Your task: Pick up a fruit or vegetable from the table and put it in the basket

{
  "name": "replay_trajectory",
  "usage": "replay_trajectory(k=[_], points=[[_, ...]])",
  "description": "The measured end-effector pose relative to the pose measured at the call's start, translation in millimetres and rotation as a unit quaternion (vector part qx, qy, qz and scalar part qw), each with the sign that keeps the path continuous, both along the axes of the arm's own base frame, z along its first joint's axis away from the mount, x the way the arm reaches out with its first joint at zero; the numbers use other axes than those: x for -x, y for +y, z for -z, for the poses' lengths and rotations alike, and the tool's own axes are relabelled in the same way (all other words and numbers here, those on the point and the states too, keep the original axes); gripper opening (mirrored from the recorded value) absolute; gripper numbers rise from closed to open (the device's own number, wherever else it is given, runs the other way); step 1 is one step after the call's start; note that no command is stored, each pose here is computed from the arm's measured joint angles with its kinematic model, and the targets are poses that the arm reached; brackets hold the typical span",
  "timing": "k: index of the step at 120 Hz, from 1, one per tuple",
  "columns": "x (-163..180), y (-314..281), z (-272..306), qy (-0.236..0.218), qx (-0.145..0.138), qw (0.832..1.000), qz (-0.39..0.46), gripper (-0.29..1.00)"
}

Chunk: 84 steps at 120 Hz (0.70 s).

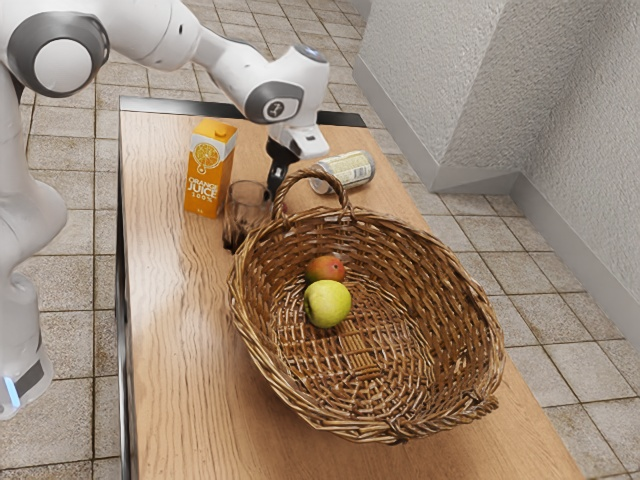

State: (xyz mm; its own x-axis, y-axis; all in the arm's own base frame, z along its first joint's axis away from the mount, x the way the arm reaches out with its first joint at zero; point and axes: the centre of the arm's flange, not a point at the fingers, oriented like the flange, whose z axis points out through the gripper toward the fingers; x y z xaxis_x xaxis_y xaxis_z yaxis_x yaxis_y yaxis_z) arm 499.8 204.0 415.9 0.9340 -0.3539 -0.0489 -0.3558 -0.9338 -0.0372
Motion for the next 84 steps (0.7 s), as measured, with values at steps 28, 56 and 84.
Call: replay_trajectory(k=[28, 56, 84], points=[[-4.8, -12.4, 0.1, 0.001, -0.001, 1.000, 0.013, 0.70], [-9.3, -24.4, -0.1, 0.000, -0.001, 1.000, 0.025, 0.70], [-11.4, -30.9, 0.1, 0.001, -0.002, 0.999, 0.032, 0.70]])
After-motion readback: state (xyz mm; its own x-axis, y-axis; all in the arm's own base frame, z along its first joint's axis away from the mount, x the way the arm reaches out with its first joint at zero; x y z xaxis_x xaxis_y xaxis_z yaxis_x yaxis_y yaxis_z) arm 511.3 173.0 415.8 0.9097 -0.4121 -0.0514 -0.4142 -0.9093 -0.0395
